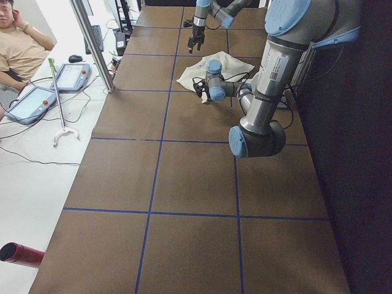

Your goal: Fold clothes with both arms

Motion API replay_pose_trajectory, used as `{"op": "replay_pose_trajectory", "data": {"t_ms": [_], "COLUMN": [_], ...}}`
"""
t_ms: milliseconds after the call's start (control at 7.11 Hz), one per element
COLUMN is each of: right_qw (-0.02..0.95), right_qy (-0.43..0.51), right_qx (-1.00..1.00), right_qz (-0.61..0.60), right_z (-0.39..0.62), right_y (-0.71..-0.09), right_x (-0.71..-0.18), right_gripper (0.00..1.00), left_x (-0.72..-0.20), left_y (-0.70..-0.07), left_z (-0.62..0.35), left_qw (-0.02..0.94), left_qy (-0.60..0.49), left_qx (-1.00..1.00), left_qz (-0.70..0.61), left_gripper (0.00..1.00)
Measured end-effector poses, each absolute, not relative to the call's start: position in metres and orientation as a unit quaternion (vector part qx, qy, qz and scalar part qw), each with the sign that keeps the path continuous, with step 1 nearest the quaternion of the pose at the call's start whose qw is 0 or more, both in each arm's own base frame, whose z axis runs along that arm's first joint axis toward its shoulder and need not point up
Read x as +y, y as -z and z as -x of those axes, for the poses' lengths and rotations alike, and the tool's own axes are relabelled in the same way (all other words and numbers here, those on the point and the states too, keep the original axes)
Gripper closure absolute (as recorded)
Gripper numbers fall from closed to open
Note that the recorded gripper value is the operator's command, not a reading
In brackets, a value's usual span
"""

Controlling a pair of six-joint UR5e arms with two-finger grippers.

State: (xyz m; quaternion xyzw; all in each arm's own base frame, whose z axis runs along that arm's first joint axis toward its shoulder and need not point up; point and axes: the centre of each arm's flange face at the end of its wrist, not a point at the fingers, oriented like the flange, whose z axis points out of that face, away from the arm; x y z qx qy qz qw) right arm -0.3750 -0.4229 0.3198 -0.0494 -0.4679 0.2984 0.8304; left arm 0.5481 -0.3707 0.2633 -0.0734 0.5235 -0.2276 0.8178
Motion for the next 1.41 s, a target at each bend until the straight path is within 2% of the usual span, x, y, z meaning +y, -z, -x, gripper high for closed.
{"op": "replay_pose_trajectory", "data": {"t_ms": [281,562,703,843,984,1265,1406], "right_qw": [0.83,0.82,0.818,0.816,0.816,0.82,0.826], "right_qy": [-0.3,-0.304,-0.297,-0.291,-0.283,-0.265,-0.262], "right_qx": [-0.468,-0.484,-0.493,-0.499,-0.504,-0.508,-0.499], "right_qz": [0.039,0.007,-0.004,-0.012,-0.012,-0.003,0.005], "right_z": [0.379,0.389,0.402,0.416,0.427,0.45,0.465], "right_y": [-0.318,-0.299,-0.287,-0.275,-0.268,-0.261,-0.268], "right_x": [-0.421,-0.42,-0.416,-0.411,-0.403,-0.382,-0.374], "right_gripper": [0.0,0.0,0.0,0.0,0.0,0.02,0.11], "left_x": [-0.443,-0.566,-0.632,-0.672,-0.69,-0.676,-0.651], "left_y": [-0.253,-0.253,-0.252,-0.253,-0.246,-0.225,-0.228], "left_z": [-0.505,-0.506,-0.515,-0.512,-0.505,-0.489,-0.472], "left_qw": [0.821,0.82,0.815,0.807,0.8,0.784,0.775], "left_qy": [0.214,0.226,0.238,0.247,0.247,0.22,0.203], "left_qx": [0.529,0.516,0.513,0.518,0.527,0.565,0.586], "left_qz": [-0.028,-0.103,-0.126,-0.141,-0.147,-0.133,-0.126], "left_gripper": [1.0,1.0,0.85,0.44,0.37,0.35,0.34]}}
